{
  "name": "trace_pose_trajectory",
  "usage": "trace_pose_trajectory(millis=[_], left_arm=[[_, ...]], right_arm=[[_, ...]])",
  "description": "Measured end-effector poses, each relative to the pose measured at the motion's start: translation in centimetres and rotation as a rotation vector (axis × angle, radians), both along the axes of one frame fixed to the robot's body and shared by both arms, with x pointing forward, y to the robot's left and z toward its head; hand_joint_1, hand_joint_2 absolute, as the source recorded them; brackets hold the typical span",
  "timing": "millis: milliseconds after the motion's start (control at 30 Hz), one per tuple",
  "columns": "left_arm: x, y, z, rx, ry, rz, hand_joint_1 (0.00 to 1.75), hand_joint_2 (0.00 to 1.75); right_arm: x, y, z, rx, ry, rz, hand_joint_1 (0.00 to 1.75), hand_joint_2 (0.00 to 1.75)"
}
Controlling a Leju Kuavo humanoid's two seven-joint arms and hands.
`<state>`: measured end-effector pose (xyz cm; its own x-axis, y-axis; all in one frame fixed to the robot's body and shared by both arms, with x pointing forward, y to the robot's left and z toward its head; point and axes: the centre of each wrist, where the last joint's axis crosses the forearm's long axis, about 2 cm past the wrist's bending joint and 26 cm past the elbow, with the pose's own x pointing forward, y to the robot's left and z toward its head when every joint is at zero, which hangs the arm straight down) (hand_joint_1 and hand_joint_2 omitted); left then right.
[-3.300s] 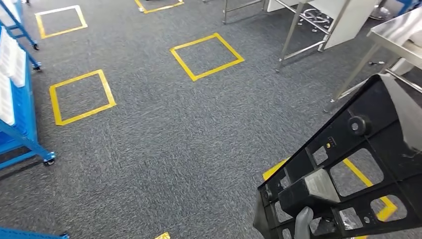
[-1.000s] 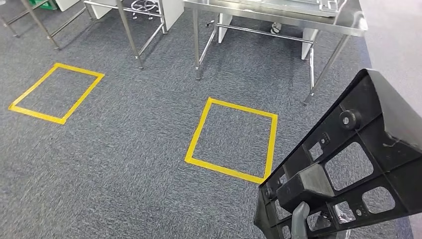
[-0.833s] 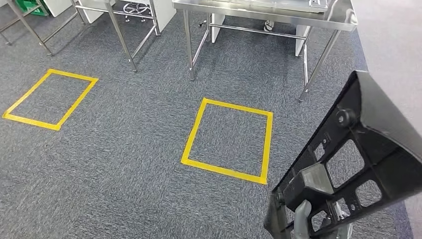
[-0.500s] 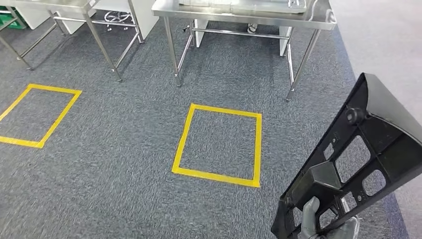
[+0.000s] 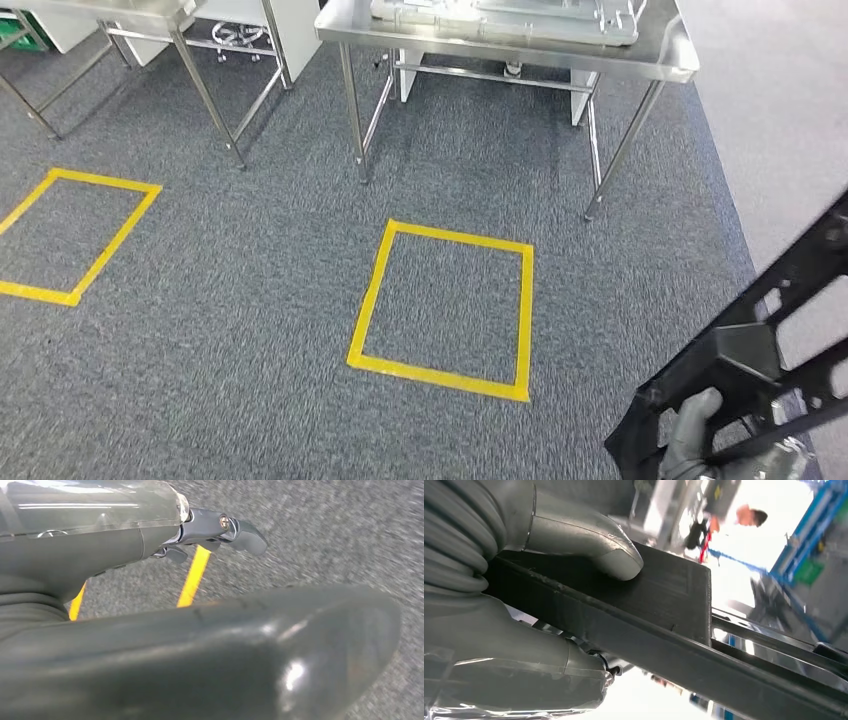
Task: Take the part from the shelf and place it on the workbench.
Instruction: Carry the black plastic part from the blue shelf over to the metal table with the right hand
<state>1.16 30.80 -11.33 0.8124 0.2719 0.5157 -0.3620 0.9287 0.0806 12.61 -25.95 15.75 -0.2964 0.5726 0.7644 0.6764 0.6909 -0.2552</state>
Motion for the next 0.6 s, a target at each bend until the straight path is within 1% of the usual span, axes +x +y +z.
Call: trace_pose_trajectory(millis=[100, 200, 300, 433, 600], left_arm=[[0.3, 0.1, 0.0, 0.000, -0.001, -0.005, 0.00, 0.00], [0.6, 0.2, 0.0, -0.001, -0.005, -0.007, 0.00, 0.00], [0.8, 0.2, 0.1, -0.002, -0.007, -0.008, 0.00, 0.00], [0.5, 0.3, 0.0, -0.003, 0.002, -0.008, 0.00, 0.00], [0.2, 0.9, 0.0, 0.005, 0.011, -0.006, 0.00, 0.00]], right_arm=[[0.3, -0.4, 0.1, 0.023, -0.015, -0.045, 1.75, 1.75], [0.7, -0.5, 0.3, 0.060, -0.027, -0.062, 1.75, 1.75], [1.1, -0.6, 0.5, 0.088, -0.039, -0.063, 1.75, 1.75], [1.5, -0.8, 0.6, 0.107, -0.048, -0.065, 1.75, 1.75], [2.5, -1.0, 1.1, 0.131, -0.077, -0.049, 1.75, 1.75]])
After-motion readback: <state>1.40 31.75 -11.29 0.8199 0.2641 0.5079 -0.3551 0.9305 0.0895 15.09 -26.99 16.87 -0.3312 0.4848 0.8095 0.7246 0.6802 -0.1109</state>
